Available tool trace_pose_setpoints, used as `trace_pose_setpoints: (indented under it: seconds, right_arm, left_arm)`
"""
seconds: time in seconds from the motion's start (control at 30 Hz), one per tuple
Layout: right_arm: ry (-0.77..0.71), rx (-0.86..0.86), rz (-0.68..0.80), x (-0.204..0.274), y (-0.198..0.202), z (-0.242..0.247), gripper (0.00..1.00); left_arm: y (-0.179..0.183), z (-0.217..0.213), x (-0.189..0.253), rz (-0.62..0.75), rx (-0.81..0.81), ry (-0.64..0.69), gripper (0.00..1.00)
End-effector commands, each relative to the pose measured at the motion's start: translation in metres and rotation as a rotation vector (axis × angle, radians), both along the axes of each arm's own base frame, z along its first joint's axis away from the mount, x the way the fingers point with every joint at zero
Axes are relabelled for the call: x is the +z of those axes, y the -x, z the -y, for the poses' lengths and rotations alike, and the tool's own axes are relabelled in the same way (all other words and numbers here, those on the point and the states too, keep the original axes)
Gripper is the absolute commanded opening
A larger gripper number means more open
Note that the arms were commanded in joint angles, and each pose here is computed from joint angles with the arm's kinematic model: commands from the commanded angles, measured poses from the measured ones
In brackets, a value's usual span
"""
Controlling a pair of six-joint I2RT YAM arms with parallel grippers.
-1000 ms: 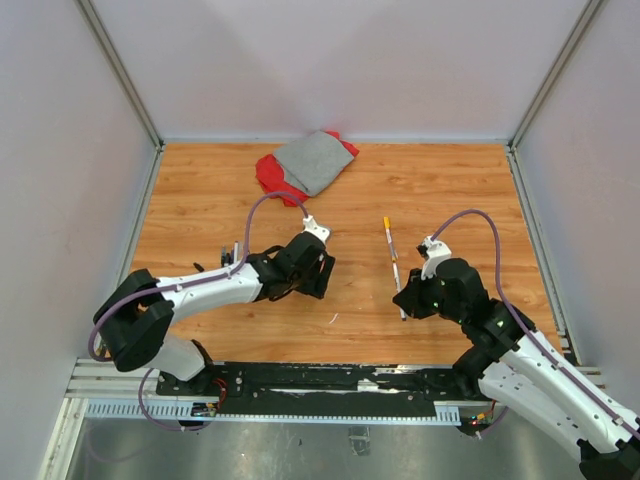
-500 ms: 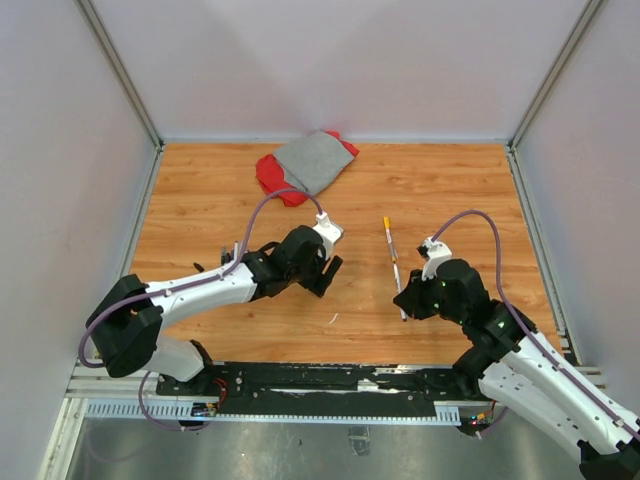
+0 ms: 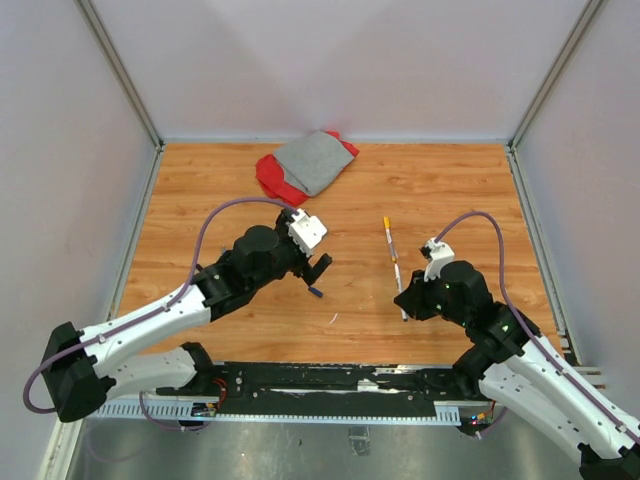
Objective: Insert the pens into the pen caps
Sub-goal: Insert the pen cap onto the pen.
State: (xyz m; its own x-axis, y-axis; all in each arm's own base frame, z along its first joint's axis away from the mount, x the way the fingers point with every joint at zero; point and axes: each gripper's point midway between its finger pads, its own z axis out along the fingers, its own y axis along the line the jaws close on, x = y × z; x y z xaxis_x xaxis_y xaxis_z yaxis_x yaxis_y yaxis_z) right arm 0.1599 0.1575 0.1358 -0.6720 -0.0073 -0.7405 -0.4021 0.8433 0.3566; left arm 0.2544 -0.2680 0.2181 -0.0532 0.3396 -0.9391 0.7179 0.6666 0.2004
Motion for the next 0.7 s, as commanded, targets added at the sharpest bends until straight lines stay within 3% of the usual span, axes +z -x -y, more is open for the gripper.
trace_pose_setpoints:
  seconds: [0.0,0.23,0.4,0.67]
  right_arm:
    - [-0.013,0.006,0.002,0.002,0.000,0.000,0.03]
    - [-0.020,0.012,0.008,0.005,0.001,-0.001,0.03]
    - [-0.017,0.012,0.009,0.005,0.003,0.001,0.03]
    - [-0.016,0.014,0.009,0.004,0.006,0.003,0.03]
  left_arm:
    - [-0.003,-0.003,0.015,0.135,-0.063,-0.120,0.97]
    - [-0.004,-0.018,0.002,0.233,-0.121,-0.325,0.99]
    - [0.013,-0.020,-0.027,0.295,-0.311,-0.466,1.00]
    - [0.012,-0.039,-0.079,0.148,-0.502,-0.556,0.99]
